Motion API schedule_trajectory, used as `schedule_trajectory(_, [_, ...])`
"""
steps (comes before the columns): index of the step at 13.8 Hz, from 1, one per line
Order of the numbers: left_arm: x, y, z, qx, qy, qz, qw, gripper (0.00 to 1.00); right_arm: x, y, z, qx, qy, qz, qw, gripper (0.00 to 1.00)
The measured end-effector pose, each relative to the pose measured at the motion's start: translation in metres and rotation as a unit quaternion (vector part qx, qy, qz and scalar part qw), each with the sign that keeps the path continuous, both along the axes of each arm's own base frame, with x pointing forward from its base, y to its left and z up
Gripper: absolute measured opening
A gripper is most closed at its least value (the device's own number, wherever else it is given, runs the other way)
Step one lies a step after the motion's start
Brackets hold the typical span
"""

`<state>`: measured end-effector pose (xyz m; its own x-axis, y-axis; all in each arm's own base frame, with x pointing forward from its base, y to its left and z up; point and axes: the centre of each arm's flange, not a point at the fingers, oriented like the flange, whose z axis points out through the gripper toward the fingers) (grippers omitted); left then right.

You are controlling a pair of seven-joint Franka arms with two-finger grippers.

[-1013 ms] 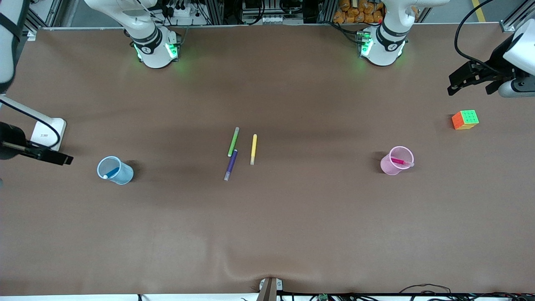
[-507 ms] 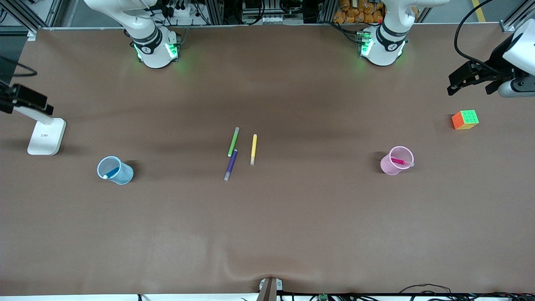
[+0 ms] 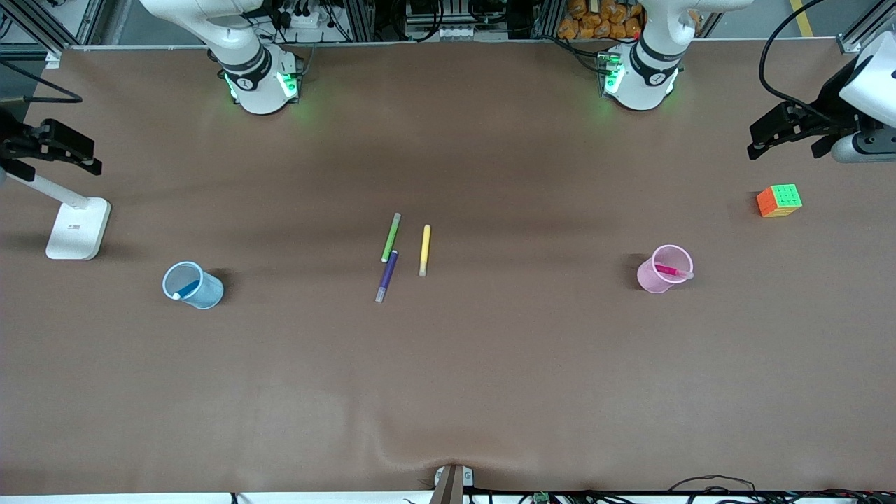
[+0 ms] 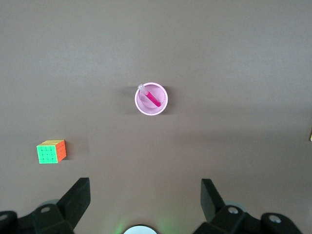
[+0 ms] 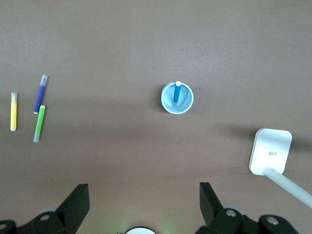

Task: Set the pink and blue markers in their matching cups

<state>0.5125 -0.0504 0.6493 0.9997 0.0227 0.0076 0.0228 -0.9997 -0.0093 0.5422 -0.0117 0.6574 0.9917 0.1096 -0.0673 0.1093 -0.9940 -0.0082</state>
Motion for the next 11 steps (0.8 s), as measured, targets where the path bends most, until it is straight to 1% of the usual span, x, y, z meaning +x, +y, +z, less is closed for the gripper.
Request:
schedule_trajectory(3, [0.0000,-0.0001,0.0000,0.000,0.000,0.000,1.000,1.00,-0.0038,-0.0053,0.0035,0.001,-0.008,0.018,1.000,1.00])
schedule_trajectory(11, [0.0023,-0.0088,-0.0054,0.001,0.005,-0.008,1.000,1.00,-0.0040,-0.0055,0.0039,0.002,-0.009,0.023,1.000,1.00])
